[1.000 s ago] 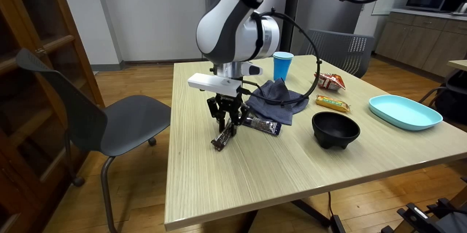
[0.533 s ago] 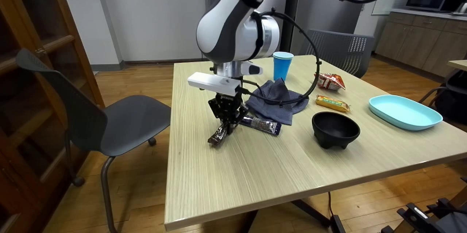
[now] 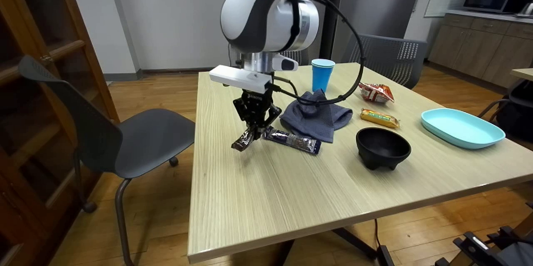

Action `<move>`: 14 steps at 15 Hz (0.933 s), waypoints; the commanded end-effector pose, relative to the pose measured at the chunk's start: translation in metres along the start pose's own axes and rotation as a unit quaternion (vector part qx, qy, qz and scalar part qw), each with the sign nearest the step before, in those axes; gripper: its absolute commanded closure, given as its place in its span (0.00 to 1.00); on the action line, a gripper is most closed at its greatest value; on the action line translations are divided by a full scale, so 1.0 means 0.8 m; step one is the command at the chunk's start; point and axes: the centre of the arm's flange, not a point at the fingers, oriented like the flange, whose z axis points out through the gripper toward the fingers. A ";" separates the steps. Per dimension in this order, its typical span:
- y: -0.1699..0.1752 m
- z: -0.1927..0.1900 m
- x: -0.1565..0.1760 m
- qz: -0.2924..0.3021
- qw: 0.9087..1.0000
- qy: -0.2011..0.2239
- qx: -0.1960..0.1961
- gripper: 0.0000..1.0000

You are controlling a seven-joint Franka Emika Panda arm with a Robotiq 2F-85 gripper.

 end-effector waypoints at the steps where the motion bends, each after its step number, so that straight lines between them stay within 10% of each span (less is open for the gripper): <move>1: 0.012 -0.050 0.002 0.013 1.000 -0.011 0.016 0.97; 14: 0.083 -0.132 0.086 0.123 0.989 -0.027 0.075 0.97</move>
